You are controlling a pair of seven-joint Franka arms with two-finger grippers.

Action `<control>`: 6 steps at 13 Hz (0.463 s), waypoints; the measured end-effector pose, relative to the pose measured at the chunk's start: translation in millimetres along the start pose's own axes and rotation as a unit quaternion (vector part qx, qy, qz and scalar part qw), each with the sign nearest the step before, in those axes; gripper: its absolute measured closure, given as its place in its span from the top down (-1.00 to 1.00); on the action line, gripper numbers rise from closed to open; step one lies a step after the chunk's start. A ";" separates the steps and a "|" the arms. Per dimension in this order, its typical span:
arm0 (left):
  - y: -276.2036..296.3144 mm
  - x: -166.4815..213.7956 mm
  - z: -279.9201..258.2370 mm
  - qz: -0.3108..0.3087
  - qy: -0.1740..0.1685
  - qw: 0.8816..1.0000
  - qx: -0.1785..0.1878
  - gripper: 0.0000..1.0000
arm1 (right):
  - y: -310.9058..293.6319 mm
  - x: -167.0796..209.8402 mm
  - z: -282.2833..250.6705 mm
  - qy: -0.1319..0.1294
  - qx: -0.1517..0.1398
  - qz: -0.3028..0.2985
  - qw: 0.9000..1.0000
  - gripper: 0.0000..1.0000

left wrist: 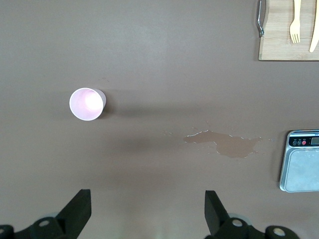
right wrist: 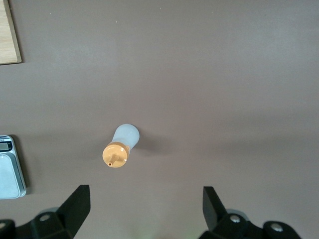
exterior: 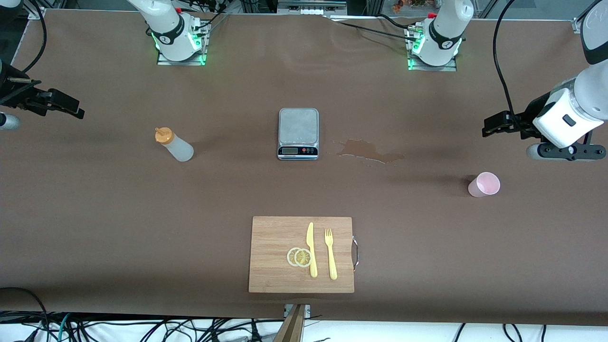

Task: Add sauce to pink cup with both arms

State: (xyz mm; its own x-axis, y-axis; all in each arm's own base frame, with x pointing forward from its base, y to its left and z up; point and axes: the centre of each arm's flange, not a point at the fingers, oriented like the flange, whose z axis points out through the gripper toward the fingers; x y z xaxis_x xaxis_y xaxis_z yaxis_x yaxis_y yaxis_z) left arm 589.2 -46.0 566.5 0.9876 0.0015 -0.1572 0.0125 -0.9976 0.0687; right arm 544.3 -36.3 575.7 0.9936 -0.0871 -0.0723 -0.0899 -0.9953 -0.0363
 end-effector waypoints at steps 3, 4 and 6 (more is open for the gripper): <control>-0.1 0.1 -0.1 0.000 0.000 1.000 0.000 1.00 | -1.0 0.4 -0.3 0.002 0.000 -0.001 1.000 1.00; -0.1 0.1 -0.1 0.000 0.000 1.000 0.000 1.00 | -1.3 0.4 -0.3 0.002 0.000 -0.001 1.000 1.00; -0.1 0.1 -0.1 0.000 0.000 1.000 0.000 1.00 | -1.8 0.6 -0.2 0.002 0.000 -0.002 1.000 1.00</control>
State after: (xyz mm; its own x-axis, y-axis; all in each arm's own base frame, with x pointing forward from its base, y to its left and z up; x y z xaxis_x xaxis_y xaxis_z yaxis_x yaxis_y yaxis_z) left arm 589.3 -45.8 566.5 0.9877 0.0018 -0.1565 0.0127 -0.9976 0.0687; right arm 545.0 -34.6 575.9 0.9942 -0.0841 -0.0676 -0.0867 -0.9956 -0.0362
